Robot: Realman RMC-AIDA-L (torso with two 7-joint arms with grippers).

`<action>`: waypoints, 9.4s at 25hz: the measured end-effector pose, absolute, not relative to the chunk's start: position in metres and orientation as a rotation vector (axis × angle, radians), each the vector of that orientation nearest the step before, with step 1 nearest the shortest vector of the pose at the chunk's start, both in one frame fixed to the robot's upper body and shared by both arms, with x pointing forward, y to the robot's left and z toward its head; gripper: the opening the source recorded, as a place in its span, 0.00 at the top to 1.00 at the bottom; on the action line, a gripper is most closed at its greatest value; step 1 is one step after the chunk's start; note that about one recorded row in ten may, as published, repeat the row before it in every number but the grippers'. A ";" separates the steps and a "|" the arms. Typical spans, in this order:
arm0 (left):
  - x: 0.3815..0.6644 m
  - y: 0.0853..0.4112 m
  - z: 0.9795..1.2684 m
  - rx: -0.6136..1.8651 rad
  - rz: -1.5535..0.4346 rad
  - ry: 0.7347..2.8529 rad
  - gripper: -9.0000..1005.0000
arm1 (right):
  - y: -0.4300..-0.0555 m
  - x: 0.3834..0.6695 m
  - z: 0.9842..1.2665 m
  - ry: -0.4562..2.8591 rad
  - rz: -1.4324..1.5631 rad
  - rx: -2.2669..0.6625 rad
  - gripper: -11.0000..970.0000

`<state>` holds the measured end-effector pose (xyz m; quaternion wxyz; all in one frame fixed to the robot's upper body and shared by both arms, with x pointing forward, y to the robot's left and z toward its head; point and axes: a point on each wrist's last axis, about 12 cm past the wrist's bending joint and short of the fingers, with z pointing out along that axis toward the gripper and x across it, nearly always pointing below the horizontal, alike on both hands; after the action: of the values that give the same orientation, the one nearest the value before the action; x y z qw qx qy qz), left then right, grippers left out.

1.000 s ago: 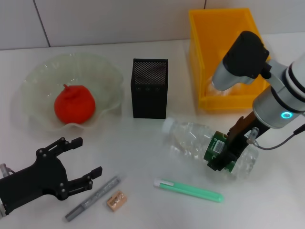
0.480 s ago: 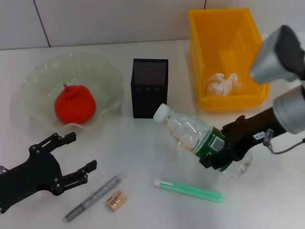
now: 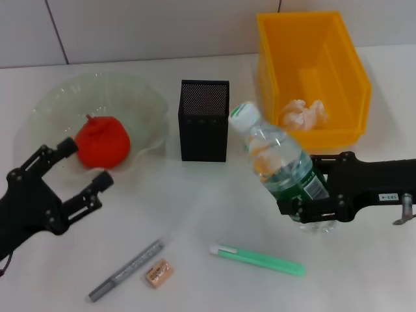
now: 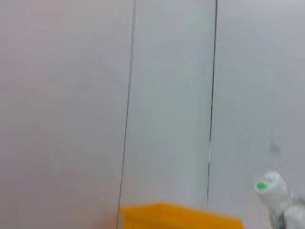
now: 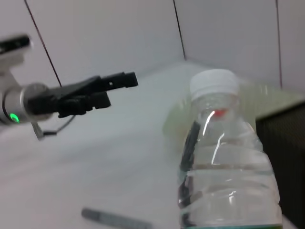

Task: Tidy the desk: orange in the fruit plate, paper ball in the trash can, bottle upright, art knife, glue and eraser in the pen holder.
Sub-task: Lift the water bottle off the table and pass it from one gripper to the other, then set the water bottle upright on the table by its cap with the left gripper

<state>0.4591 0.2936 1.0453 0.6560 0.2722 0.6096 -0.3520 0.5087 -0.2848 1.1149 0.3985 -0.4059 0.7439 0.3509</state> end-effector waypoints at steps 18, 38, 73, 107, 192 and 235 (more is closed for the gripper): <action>0.470 0.262 1.063 0.537 -1.105 1.264 0.17 | -0.266 0.509 1.086 1.532 0.952 -1.039 0.19; 0.477 0.247 1.066 0.604 -1.179 1.256 0.17 | -0.225 0.522 1.083 1.418 1.088 -1.104 0.19; 0.483 0.237 1.073 0.594 -1.298 1.260 0.18 | -0.190 0.525 1.072 1.418 1.185 -1.155 0.18; 0.487 0.235 1.075 0.601 -1.340 1.286 0.56 | -0.189 0.521 1.071 1.410 1.206 -1.154 0.17; 0.487 0.239 1.080 0.734 -1.321 1.271 0.56 | -0.186 0.530 1.076 1.463 1.182 -1.237 0.14; 0.489 0.292 1.082 0.673 -1.018 1.312 0.56 | -0.277 0.488 1.066 1.453 0.942 -0.895 0.14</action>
<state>0.4890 0.2919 1.0823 0.6247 0.2932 0.5719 -0.4436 0.4883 -0.2773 1.0660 0.5614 -0.3800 0.6170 0.3997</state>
